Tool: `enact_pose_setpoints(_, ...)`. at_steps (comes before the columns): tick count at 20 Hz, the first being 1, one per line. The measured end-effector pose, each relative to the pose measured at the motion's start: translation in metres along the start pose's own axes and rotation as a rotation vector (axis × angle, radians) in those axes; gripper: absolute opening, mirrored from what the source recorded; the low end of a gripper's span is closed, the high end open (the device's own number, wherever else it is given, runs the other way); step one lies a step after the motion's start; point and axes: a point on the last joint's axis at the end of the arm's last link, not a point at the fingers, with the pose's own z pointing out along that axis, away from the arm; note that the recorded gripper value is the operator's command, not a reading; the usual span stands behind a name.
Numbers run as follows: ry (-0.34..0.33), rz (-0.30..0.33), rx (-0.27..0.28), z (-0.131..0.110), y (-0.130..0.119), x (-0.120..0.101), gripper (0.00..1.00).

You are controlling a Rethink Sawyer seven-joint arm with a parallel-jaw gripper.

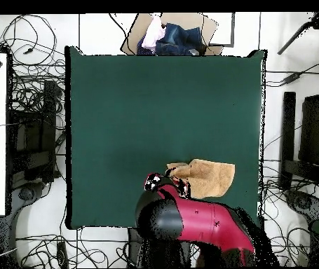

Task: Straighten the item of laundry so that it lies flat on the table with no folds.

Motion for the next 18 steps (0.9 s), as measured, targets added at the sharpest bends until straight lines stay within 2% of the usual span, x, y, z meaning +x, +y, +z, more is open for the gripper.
enact_pose_setpoints(9,0.0,-0.026,-0.008,0.006,0.043,-0.006,0.0)
enact_pose_setpoints(18,0.025,-0.03,-0.005,0.035,0.095,-0.003,0.0)
